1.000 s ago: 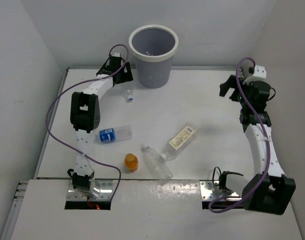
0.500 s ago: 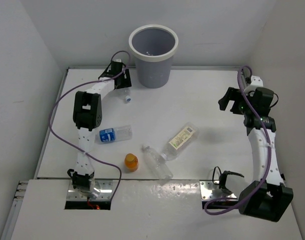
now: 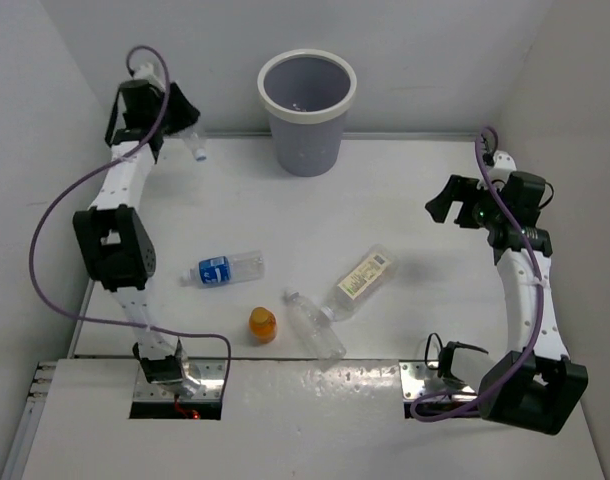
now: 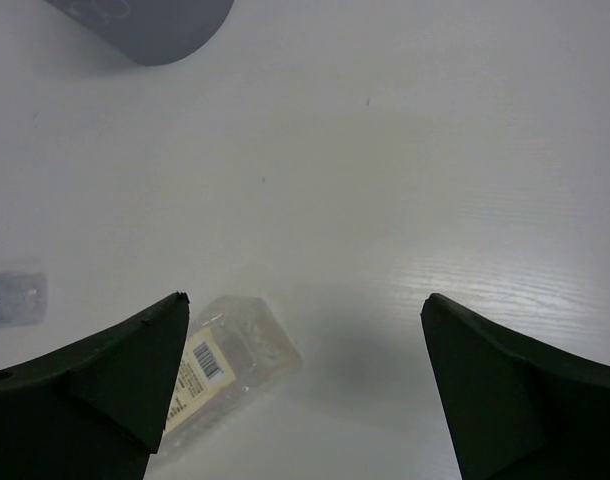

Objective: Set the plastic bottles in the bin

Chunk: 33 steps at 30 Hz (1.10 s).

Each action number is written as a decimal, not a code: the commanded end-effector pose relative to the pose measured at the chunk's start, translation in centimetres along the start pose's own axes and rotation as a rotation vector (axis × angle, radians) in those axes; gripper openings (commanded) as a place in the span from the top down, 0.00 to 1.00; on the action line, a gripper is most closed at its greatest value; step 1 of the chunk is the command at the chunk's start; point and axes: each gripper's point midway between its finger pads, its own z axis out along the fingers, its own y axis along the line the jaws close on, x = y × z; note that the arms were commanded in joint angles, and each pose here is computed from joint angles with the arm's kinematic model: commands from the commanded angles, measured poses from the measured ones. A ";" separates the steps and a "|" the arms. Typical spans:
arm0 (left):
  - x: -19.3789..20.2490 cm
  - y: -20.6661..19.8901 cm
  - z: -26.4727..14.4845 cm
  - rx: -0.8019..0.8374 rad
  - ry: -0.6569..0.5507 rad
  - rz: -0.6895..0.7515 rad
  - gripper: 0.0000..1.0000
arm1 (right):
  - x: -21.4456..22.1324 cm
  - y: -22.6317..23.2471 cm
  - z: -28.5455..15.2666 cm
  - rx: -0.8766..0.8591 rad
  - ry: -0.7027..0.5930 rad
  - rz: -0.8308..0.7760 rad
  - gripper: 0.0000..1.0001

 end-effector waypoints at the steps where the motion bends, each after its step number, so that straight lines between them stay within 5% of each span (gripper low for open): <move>1: -13.7 -13.7 -10.8 0.405 -0.483 0.156 0.87 | -1.0 1.8 -0.3 -0.092 0.005 -0.020 0.04; 6: -15.8 -23.2 -16.0 0.674 -0.749 0.387 0.90 | 1.1 3.1 -0.3 -0.199 0.087 -0.070 0.05; 14: -15.1 -33.0 -12.5 0.735 -0.932 0.479 0.94 | 6.2 3.6 -1.5 -0.240 0.296 -0.018 0.08; 26: -10.0 -33.0 -1.2 0.343 -1.096 0.644 0.97 | 12.2 7.3 -4.3 -0.403 0.516 0.238 0.09; 28: -9.4 -32.7 -0.3 0.334 -1.085 0.643 0.85 | 12.7 7.6 -4.7 -0.416 0.538 0.231 0.09; 29: -8.9 -32.5 0.2 0.333 -1.065 0.649 0.65 | 12.4 7.7 -4.6 -0.421 0.528 0.194 0.09; 31: -7.9 -32.2 1.2 0.331 -1.029 0.660 0.44 | 12.4 7.1 -4.4 -0.403 0.521 0.111 0.07; 32: -7.7 -32.2 1.4 0.331 -1.015 0.664 0.25 | 11.5 7.1 -4.2 -0.392 0.494 0.072 0.06; 33: -7.9 -31.9 1.6 0.338 -0.995 0.667 0.19 | 11.3 7.0 -4.1 -0.391 0.488 0.049 0.05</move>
